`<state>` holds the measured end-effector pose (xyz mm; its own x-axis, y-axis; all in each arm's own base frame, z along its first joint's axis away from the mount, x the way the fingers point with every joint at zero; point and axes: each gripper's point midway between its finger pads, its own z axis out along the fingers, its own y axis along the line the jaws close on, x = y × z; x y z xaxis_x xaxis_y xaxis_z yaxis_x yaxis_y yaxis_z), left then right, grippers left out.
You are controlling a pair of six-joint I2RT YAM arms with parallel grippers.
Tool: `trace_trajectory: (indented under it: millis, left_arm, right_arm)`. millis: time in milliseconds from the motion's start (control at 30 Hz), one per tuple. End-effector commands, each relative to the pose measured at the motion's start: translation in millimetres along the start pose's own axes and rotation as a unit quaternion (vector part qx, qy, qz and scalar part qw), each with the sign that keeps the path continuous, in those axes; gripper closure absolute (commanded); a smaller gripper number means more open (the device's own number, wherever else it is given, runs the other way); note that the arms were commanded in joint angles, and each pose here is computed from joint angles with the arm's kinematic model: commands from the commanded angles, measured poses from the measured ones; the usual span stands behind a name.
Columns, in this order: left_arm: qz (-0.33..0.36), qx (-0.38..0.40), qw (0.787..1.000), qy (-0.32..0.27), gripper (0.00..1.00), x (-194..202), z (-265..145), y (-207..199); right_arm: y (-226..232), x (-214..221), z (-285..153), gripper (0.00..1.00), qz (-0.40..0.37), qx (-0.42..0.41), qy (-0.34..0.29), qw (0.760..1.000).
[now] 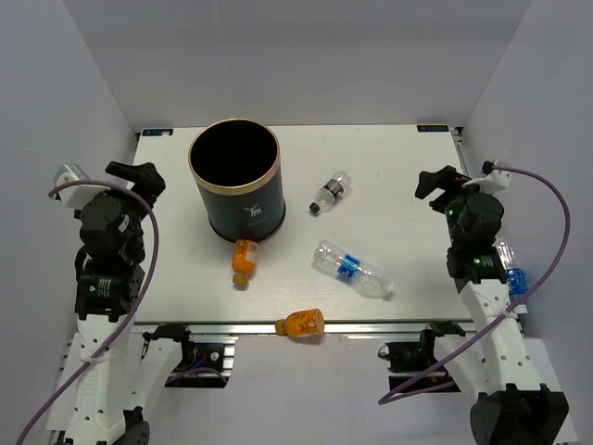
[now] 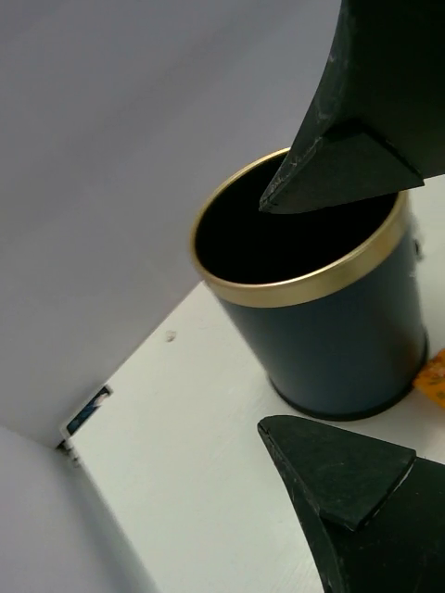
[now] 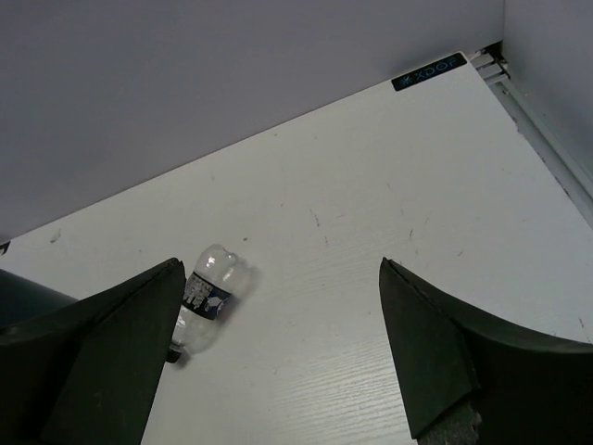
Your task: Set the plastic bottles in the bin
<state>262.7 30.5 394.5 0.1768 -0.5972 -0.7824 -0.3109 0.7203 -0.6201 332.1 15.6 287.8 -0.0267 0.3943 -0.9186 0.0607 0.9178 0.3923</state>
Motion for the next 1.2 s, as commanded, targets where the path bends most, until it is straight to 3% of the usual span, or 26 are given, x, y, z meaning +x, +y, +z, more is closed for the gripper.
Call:
trace_trajectory:
  millis: [0,133,300,533,767,867,967,1167]
  left_arm:
    - [0.002,0.036,0.996,0.082,0.02,44,-5,-2]
    - [0.034,0.059,0.98,0.184,0.02,101,-17,12]
    - [0.064,0.094,0.931,0.348,0.02,190,-52,44]
    - [0.045,0.117,0.886,0.447,0.02,262,-71,71]
    - [0.066,0.06,0.877,0.473,0.02,303,-65,83]
    - [0.112,0.057,0.865,0.485,0.02,325,-77,76]
    - [0.171,0.002,0.873,0.457,0.02,333,-63,92]
    - [0.228,-0.035,0.863,0.45,0.02,353,-53,102]
  right_arm:
    - [18,-20,0,0.11,-0.003,-0.037,-0.018,0.999]
    - [38,-9,-5,0.11,-0.056,-0.108,0.003,0.993]
    - [33,5,1,0.11,-0.079,-0.097,0.063,0.99]
    - [30,27,6,0.11,-0.089,-0.099,0.116,0.984]
    - [28,37,8,0.11,-0.091,-0.103,0.119,0.983]
    - [31,39,8,0.11,-0.094,-0.117,0.121,0.981]
    - [31,41,8,0.11,-0.094,-0.118,0.123,0.981]
    - [30,40,6,0.11,-0.097,-0.116,0.12,0.981]
